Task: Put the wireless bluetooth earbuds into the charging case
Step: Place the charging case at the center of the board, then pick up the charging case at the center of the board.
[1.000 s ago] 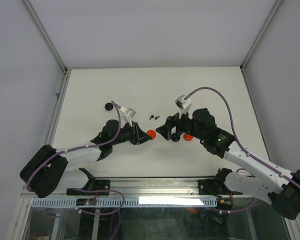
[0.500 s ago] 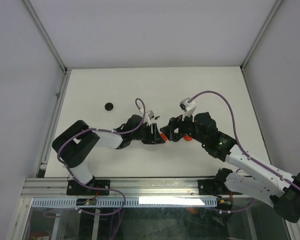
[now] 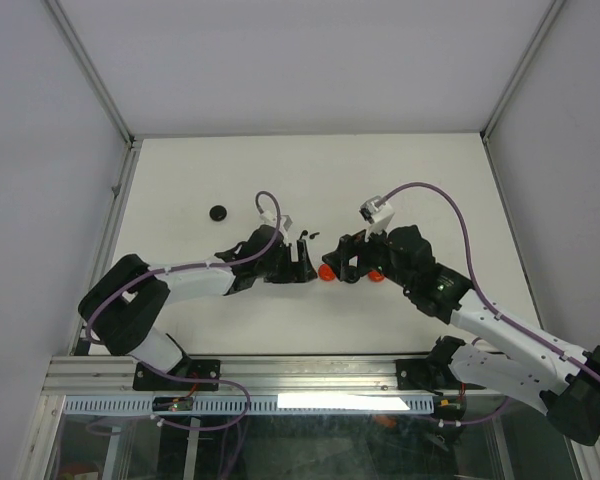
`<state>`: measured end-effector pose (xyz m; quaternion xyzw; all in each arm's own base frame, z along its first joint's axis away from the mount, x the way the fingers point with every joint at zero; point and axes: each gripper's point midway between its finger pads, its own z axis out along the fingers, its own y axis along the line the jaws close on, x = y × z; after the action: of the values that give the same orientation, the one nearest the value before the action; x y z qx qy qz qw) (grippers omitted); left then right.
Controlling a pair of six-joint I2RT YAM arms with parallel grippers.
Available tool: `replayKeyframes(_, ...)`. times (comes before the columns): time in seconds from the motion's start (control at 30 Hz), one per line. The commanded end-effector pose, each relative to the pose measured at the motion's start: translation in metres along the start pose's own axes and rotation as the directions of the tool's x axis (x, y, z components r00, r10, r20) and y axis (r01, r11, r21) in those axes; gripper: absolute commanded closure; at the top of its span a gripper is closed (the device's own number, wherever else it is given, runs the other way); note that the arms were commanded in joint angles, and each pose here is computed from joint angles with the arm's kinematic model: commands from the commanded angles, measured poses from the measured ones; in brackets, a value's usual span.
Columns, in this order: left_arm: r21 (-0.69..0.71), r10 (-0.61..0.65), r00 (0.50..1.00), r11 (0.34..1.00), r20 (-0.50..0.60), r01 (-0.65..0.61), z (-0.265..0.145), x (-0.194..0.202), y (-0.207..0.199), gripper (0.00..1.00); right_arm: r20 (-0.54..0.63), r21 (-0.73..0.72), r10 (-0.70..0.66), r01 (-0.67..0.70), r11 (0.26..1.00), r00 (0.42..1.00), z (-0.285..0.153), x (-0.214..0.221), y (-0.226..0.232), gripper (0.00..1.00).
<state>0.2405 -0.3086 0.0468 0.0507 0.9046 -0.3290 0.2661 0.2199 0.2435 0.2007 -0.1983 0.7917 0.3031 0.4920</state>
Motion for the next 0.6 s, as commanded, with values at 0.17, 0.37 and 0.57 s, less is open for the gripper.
replayKeyframes(0.17,-0.407,0.021,0.983,0.912,0.18,0.055,-0.055,-0.075,0.089,0.08,0.111,0.071,-0.041,0.034,0.997,0.993,-0.005,-0.015,-0.015,0.16)
replayKeyframes(0.37,-0.563,0.026,0.959,0.814,0.284,0.144,-0.086,-0.128,0.135,0.01,0.158,0.098,-0.053,0.038,0.995,0.986,-0.005,-0.013,-0.023,0.11)
replayKeyframes(0.57,-0.635,0.006,0.933,0.735,0.359,0.239,-0.098,-0.166,0.172,0.01,0.195,0.195,-0.081,0.042,0.98,0.977,-0.006,-0.002,-0.046,0.08)
